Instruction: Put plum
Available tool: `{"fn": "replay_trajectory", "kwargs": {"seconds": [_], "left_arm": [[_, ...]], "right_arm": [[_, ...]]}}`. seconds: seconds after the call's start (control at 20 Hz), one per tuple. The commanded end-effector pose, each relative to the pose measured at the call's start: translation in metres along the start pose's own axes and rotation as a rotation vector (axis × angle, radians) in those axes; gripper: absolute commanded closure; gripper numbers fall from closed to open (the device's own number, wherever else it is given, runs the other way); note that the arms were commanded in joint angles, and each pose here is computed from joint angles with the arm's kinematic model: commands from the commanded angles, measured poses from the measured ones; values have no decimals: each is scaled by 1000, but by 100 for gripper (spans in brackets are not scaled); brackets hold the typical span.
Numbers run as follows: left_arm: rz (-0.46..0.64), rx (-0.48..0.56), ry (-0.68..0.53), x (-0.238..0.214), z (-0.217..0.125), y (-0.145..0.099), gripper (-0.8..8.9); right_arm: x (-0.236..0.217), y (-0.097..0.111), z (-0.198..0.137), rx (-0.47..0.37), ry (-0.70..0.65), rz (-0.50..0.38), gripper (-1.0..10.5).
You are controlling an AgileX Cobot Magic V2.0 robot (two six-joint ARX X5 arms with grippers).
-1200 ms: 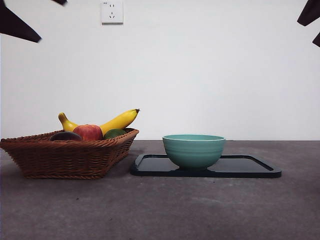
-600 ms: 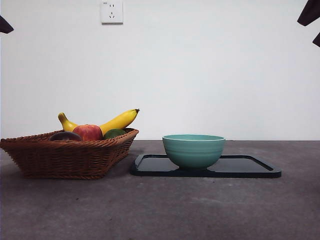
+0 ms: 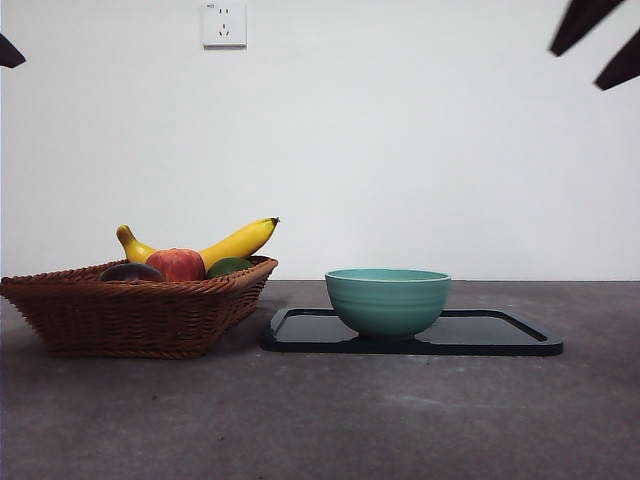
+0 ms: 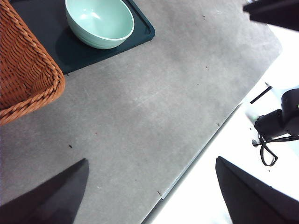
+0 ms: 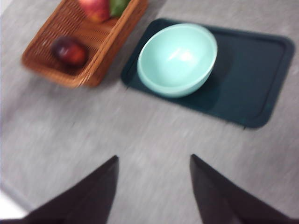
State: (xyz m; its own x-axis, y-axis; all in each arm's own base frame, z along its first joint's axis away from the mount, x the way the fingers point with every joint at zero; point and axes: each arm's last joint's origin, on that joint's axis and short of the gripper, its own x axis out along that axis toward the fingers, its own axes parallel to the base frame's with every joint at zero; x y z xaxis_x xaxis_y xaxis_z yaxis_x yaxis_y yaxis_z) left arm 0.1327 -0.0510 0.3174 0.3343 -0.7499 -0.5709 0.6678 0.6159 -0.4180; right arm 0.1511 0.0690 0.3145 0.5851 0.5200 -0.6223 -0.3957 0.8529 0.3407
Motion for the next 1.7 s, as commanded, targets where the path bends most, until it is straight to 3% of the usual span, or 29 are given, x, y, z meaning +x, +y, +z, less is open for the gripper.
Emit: {"fn": "replay_trajectory", "kwargs": {"seconds": [0.05, 0.35, 0.55, 0.95, 1.25, 1.5, 1.7], "left_arm": [[-7, 26, -13, -2, 4, -2, 381], [-7, 26, -13, -2, 4, -2, 381], [-7, 26, -13, -2, 4, -2, 381], [-7, 26, -12, -2, 4, -2, 381], [-7, 26, -13, -2, 4, -2, 381], [-7, 26, -12, -2, 4, -2, 381], [-7, 25, -12, -2, 4, -2, 381]], "right_arm": [[12, 0, 28, 17, 2, -23, 668], [70, -19, 90, 32, 66, -78, 668], [119, -34, 107, 47, 143, -97, 668], [197, -61, 93, 76, 263, -114, 669], [231, -63, 77, 59, 327, -136, 681], [236, -64, 77, 26, 304, -172, 934], [235, -64, 79, 24, 289, -171, 939]]}}
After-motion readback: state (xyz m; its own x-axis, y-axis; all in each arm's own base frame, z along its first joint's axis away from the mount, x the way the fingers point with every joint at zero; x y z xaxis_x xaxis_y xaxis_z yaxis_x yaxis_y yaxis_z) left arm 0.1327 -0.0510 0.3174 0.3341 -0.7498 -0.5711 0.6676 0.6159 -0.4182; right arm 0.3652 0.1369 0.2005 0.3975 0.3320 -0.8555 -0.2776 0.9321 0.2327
